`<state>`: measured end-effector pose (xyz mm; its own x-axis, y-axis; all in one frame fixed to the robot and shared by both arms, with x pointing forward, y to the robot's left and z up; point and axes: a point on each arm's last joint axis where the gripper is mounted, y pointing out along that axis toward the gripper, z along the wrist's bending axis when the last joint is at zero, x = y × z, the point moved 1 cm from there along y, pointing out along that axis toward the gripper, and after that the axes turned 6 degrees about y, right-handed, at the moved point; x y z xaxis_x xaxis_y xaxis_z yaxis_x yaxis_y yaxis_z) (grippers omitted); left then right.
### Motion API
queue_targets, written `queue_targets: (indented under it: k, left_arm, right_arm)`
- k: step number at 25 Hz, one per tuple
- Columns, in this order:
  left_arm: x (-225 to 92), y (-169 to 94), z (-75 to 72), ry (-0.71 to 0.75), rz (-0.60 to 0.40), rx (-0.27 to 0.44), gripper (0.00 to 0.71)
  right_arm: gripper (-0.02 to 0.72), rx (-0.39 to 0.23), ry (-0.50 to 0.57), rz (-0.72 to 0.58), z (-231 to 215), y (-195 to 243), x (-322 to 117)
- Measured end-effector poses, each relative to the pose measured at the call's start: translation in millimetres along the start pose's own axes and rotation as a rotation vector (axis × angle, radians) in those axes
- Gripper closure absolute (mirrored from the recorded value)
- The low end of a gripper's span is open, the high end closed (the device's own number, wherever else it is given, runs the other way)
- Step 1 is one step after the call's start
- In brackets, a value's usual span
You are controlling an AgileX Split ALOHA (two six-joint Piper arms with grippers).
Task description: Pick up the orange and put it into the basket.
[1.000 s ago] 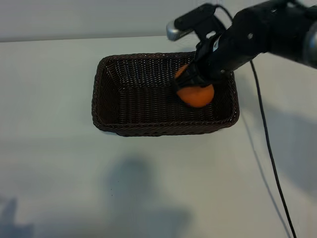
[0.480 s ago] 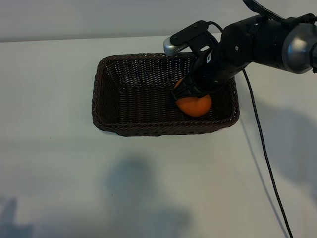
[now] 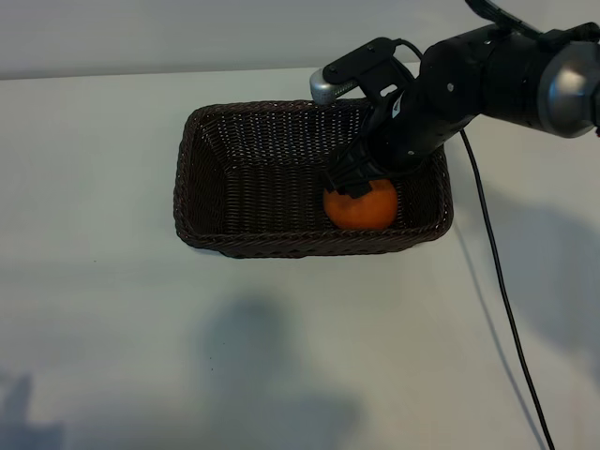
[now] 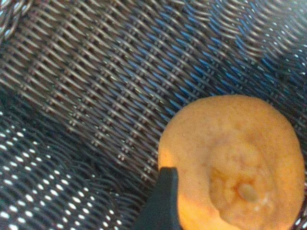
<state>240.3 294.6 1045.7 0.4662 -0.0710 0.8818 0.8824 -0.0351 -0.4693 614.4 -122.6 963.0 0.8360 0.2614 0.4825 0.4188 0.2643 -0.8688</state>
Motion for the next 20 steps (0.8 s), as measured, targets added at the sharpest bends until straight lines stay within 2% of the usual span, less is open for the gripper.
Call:
queue_targets:
  k: [5, 10, 20]
  left_arm:
    - [0, 0, 0.0, 0.001, 0.000, 0.000, 0.203]
    - [0, 0, 0.0, 0.001, 0.000, 0.000, 0.203]
    - [0, 0, 0.0, 0.001, 0.000, 0.000, 0.203]
  right_arm:
    - [0.022, -0.022, 0.015, -0.075, 0, -29, 16]
    - [0.034, -0.095, 0.027, -0.117, -16, -63, 34]
    - [0.062, -0.255, 0.219, -0.125, -112, -108, 38]
